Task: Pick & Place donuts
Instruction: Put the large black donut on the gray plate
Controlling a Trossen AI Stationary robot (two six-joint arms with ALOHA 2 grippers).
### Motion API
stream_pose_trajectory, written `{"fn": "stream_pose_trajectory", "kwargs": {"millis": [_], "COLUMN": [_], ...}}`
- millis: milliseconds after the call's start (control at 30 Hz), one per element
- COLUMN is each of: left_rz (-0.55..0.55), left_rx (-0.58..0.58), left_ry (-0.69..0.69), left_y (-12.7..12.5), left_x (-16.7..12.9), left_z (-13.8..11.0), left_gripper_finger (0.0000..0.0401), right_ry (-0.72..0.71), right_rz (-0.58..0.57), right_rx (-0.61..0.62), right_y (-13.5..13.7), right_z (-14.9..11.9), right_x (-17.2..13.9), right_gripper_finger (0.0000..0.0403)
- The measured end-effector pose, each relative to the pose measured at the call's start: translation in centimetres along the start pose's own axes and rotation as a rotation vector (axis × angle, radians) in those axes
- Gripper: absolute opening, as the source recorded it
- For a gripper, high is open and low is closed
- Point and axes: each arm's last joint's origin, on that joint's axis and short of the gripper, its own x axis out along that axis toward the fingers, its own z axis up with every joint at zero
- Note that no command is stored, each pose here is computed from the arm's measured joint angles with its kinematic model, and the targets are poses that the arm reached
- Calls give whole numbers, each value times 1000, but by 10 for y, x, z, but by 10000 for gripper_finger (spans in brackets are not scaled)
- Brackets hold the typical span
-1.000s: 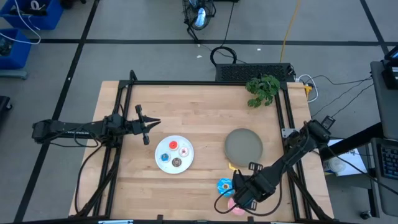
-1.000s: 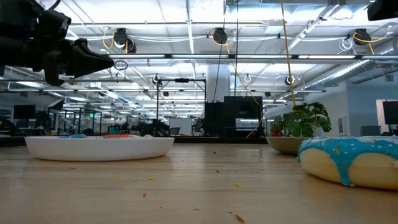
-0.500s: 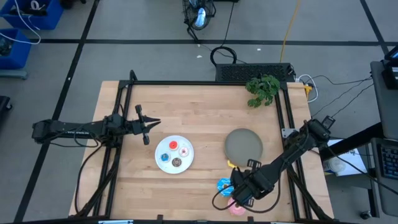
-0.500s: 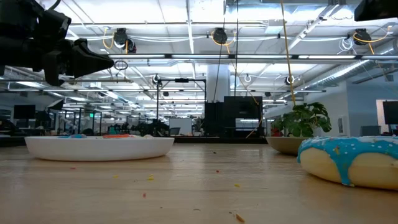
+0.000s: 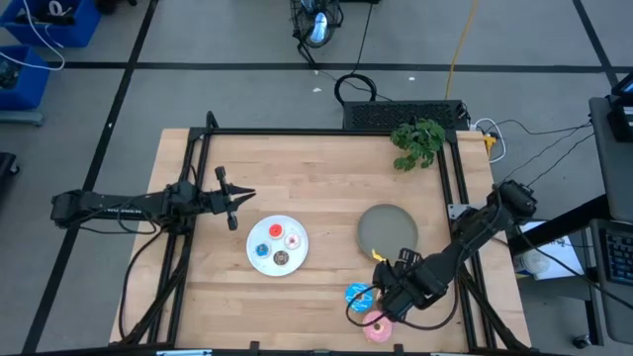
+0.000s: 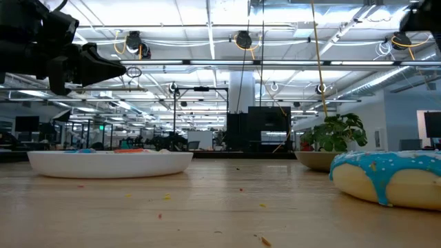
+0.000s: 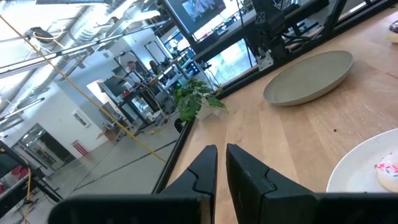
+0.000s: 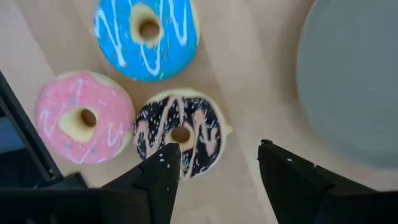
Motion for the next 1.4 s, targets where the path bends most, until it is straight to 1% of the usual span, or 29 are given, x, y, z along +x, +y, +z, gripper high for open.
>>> {"fn": "stream_pose_trajectory", "kwargs": {"millis": [167, 233, 633, 900, 1200, 1300, 1400], "left_rz": [0, 0, -1, 0, 1, 1, 1], "left_rx": [-2, -5, -22, -23, -25, -25, -25], "left_ry": [1, 1, 1, 1, 2, 2, 2], "left_y": [0, 0, 0, 0, 0, 0, 0], "left_x": [0, 0, 0, 0, 0, 0, 0], "left_z": [0, 0, 0, 0, 0, 0, 0], "left_gripper_finger": [42, 42, 42, 42, 42, 42, 42], "right_ry": [108, 131, 108, 60, 88, 94, 95], "right_rz": [58, 69, 104, 143, 149, 136, 134], "right_rx": [33, 37, 29, 29, 44, 40, 35], "right_y": [-6, -8, -15, -18, -28, -30, -30], "right_z": [-2, -4, -12, -15, -24, -25, -25], "right_x": [24, 31, 65, 82, 100, 101, 101], "right_gripper_finger": [202, 201, 202, 201, 200, 185, 145]}}
